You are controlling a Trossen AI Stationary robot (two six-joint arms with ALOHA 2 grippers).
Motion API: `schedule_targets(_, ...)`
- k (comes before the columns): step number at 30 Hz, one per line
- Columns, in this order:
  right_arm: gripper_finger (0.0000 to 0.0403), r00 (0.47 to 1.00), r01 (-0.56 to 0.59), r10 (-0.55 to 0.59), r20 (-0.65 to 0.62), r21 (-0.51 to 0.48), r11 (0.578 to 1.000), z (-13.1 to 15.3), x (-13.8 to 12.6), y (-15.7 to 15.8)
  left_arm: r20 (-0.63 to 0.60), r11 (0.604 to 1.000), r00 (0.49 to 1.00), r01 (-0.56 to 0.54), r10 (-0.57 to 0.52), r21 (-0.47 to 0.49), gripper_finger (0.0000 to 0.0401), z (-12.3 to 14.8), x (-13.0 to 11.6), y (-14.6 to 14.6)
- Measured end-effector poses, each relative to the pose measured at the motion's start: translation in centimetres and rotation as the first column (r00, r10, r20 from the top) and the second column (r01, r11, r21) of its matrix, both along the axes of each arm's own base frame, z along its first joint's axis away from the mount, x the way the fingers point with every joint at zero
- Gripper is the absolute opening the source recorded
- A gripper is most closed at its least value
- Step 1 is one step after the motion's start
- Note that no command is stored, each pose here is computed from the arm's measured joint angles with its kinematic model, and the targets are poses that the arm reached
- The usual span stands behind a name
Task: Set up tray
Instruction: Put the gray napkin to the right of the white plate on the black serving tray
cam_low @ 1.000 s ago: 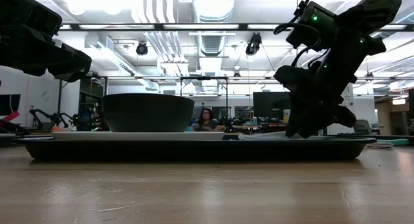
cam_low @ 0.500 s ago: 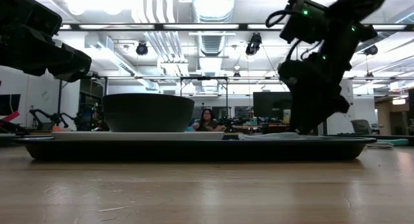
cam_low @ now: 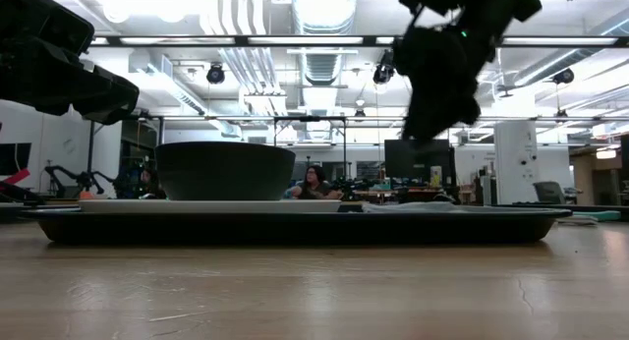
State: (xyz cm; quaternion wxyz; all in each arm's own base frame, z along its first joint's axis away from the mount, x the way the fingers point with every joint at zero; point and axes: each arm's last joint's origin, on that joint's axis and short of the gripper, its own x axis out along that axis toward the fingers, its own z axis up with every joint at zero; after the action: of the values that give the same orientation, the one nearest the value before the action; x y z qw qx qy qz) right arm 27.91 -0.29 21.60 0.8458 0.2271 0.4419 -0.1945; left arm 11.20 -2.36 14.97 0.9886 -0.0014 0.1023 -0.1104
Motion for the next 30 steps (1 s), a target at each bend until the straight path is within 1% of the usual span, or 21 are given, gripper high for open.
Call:
schedule_targets(3,0.0178,0.999,-0.042,0.044,0.030,-0.042,0.998,1.3,0.6,-0.1,0.000,1.000,1.000,0.000,0.000,0.000,0.0109,0.0,0.0,0.0)
schedule_targets(5,0.0178,0.999,-0.019,0.021,0.043,-0.047,0.999,1.8,0.7,-0.3,0.000,1.000,1.000,0.000,0.000,0.000,0.0109,0.0,0.0,0.0)
schedule_targets(6,0.0178,1.000,0.005,-0.004,0.030,-0.037,0.999,1.8,0.6,-0.6,0.000,1.000,1.000,0.000,0.000,0.000,0.0109,0.0,0.0,0.0)
schedule_targets(9,0.0178,0.993,0.085,-0.085,-0.077,-0.013,0.996,1.1,-0.1,-1.5,0.000,1.000,1.000,0.000,0.000,0.000,0.0109,0.0,0.0,0.0)
schedule_targets(13,0.0178,0.974,0.124,-0.123,-0.192,-0.006,0.992,-0.9,-1.0,-2.4,0.000,1.000,1.000,0.000,0.000,0.000,0.0109,0.0,0.0,0.0)
schedule_targets(16,0.0178,0.969,0.112,-0.104,-0.223,0.021,0.994,-1.7,-1.0,-2.9,0.000,1.000,1.000,0.000,0.000,0.000,0.0109,0.0,0.0,0.0)
schedule_targets(21,0.0178,0.972,0.092,-0.089,-0.216,0.003,0.996,-1.8,-0.9,-3.7,0.000,1.000,1.000,0.000,0.000,0.000,0.0109,0.0,0.0,0.0)
schedule_targets(26,0.0178,0.970,0.058,-0.057,-0.236,-0.003,0.998,-2.3,-0.8,-3.8,0.000,1.000,1.000,0.000,0.000,0.000,0.0109,0.0,0.0,0.0)
schedule_targets(28,0.0178,0.966,0.044,-0.042,-0.255,0.001,0.999,-2.7,-0.7,-3.8,0.000,1.000,1.000,0.000,0.000,0.000,0.0109,0.0,0.0,0.0)
schedule_targets(30,0.0178,0.959,0.010,-0.005,-0.285,0.017,1.000,-3.5,-0.4,-3.8,0.000,1.000,1.000,0.000,0.000,0.000,0.0109,0.0,0.0,0.0)
